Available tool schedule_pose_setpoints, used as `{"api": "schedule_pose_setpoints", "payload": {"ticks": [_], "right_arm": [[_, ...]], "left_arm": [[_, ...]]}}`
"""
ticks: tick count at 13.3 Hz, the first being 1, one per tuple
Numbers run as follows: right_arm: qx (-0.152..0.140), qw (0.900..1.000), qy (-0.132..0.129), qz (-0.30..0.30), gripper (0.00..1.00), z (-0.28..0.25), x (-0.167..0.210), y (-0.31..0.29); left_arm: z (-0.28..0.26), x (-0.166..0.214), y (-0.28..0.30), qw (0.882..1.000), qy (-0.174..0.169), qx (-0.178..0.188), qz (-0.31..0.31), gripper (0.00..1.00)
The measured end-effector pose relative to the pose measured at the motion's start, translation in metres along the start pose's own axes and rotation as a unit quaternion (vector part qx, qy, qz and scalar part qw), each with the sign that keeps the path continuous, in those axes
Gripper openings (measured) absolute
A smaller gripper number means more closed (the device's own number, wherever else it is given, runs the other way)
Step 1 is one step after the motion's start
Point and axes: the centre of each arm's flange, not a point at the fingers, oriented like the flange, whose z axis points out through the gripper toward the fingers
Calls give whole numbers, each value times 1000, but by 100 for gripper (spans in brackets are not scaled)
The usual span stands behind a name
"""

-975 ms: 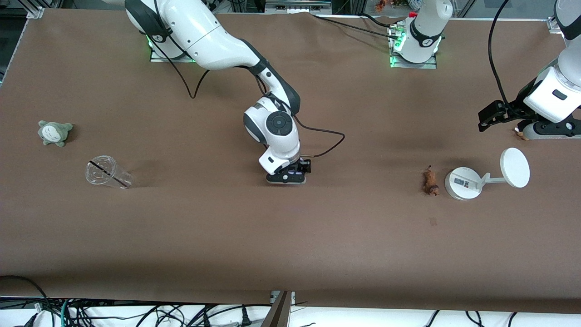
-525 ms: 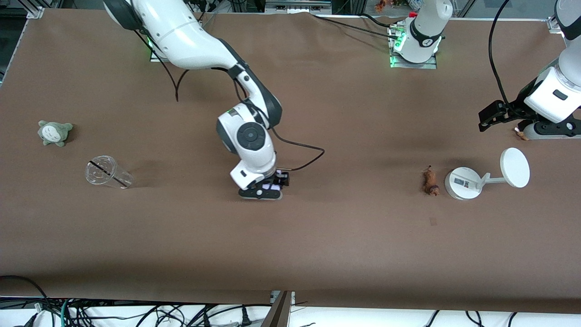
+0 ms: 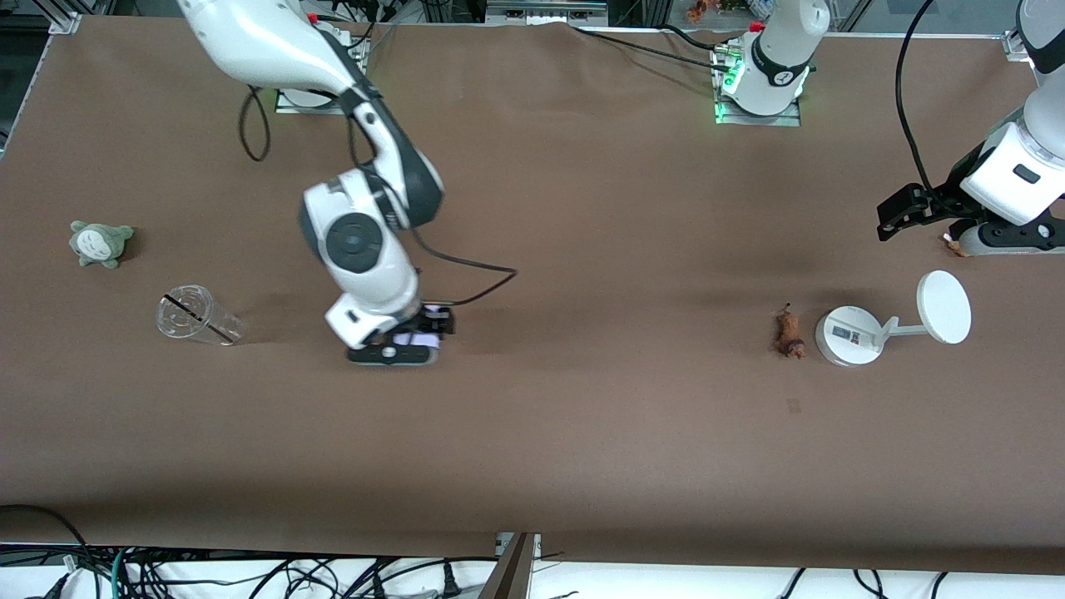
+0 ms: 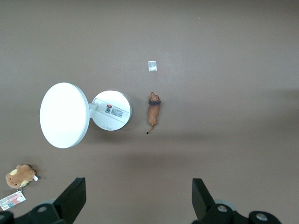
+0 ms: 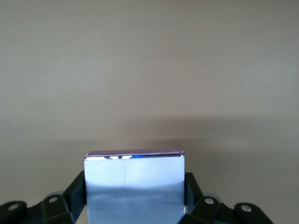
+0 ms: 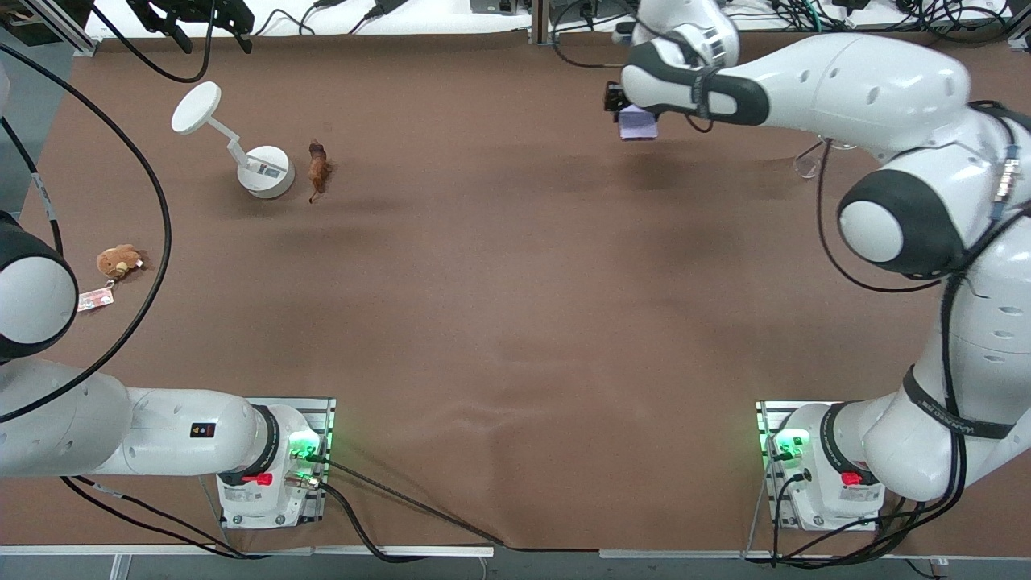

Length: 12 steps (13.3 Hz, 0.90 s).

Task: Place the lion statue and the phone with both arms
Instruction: 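Carry the phone with the right gripper toward the clear cup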

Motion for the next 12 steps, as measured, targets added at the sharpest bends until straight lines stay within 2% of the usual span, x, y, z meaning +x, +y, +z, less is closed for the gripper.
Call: {"api": "schedule_pose_setpoints", "payload": {"ticks": [3,7,10,12], "right_arm": [[-14,1000,-12,-18,85,-9,-1,67],[-33,998,-35,-27,85,15,1,136],[-31,998,-46,-28,85,34,7,184],[-14,998,-55,-17,85,50,10,211]], "left_arm": [[1,-1,0,1000,-5,0,0,100],[1,-2,0,1000,-8,0,0,100],[1,-2,0,1000,-8,0,0,100],[1,-2,0,1000,-8,0,0,100]]}}
